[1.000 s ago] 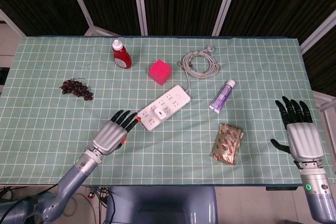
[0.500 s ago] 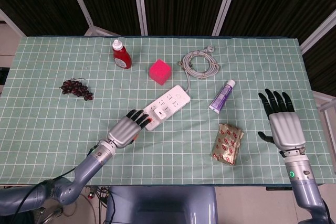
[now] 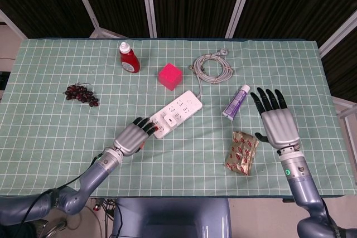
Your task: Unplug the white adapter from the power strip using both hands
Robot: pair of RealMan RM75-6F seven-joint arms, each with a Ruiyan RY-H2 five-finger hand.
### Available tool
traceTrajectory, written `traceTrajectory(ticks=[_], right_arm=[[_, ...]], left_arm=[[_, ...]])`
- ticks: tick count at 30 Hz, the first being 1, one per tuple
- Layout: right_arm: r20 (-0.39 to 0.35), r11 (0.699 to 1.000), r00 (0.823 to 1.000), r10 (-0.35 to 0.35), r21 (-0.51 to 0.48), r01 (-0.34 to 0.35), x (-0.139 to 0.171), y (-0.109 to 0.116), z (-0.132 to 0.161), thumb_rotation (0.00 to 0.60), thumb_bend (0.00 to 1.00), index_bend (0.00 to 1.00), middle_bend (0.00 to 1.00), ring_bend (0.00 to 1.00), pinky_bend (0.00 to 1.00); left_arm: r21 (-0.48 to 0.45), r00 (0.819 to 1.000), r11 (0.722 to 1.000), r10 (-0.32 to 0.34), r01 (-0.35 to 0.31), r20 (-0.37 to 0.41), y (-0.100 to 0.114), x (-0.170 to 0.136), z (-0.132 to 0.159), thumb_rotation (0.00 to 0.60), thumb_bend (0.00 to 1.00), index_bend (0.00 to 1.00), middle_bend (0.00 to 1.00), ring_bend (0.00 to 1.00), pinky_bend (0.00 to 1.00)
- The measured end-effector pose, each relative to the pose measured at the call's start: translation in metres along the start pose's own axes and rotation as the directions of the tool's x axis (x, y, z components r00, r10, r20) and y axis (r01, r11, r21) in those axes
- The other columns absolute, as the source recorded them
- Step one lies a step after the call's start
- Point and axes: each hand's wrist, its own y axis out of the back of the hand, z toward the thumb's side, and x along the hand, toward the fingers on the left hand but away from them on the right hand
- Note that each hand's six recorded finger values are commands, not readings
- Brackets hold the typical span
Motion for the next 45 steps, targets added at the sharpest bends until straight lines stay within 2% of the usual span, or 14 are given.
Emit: traceTrajectory(ticks=[9, 17, 24, 28, 31, 35, 40, 45], right_arm=[[0.014, 1.0, 1.0, 0.027, -0.008, -0.027, -0.012, -0.008, 0.008, 0.6, 0.16, 0.0, 0.0, 0.0, 0.0], [-0.007, 0.999, 0.999, 0.041, 0.016, -0.041, -0.016, -0.017, 0.016, 0.6, 0.16, 0.0, 0.0, 0.0, 0.0], [-0.119, 0.998, 0.993, 0.016, 0.065, -0.008, -0.028, -0.017, 0.054, 0.6, 0.16, 0.0, 0.0, 0.0, 0.01], [-0.203, 0.995, 0.979, 0.017, 0.098, 0.003, -0.038, -0.02, 0.082, 0.6, 0.16, 0.0, 0.01, 0.04, 0.14], [-0.246, 0.992, 0.969, 0.015, 0.122, 0.016, -0.044, -0.023, 0.098, 0.6, 0.16, 0.04, 0.06, 0.1, 0.2], [-0.288, 0.992, 0.958, 0.013, 0.126, 0.025, -0.051, -0.03, 0.115, 0.6, 0.16, 0.08, 0.1, 0.14, 0.24], [-0.337, 0.995, 0.941, 0.033, 0.102, 0.001, -0.059, -0.043, 0.137, 0.6, 0.16, 0.15, 0.16, 0.19, 0.28], [-0.346, 0.997, 0.937, 0.044, 0.067, -0.022, -0.062, -0.057, 0.149, 0.6, 0.16, 0.19, 0.19, 0.21, 0.3]], left_arm=[[-0.011, 1.0, 1.0, 0.013, -0.013, 0.012, 0.001, 0.008, 0.006, 0.6, 0.64, 0.19, 0.15, 0.08, 0.16], [-0.002, 1.0, 1.0, -0.027, 0.027, 0.015, -0.011, 0.011, 0.008, 0.6, 0.64, 0.23, 0.17, 0.08, 0.16], [-0.006, 0.999, 0.999, -0.032, 0.032, 0.022, -0.014, 0.01, 0.012, 0.6, 0.64, 0.22, 0.16, 0.08, 0.16], [-0.011, 0.999, 1.0, -0.027, 0.027, 0.024, -0.012, 0.009, 0.013, 0.6, 0.64, 0.22, 0.16, 0.08, 0.16], [-0.01, 0.999, 1.0, -0.029, 0.029, 0.026, -0.013, 0.009, 0.013, 0.6, 0.64, 0.22, 0.16, 0.08, 0.16], [-0.007, 0.999, 0.999, -0.034, 0.034, 0.029, -0.014, 0.01, 0.013, 0.6, 0.64, 0.22, 0.16, 0.08, 0.16], [-0.01, 0.999, 0.999, -0.031, 0.032, 0.032, -0.013, 0.01, 0.012, 0.6, 0.64, 0.22, 0.16, 0.08, 0.16], [-0.009, 0.999, 0.999, -0.03, 0.03, 0.038, -0.012, 0.009, 0.012, 0.6, 0.64, 0.22, 0.16, 0.08, 0.16]])
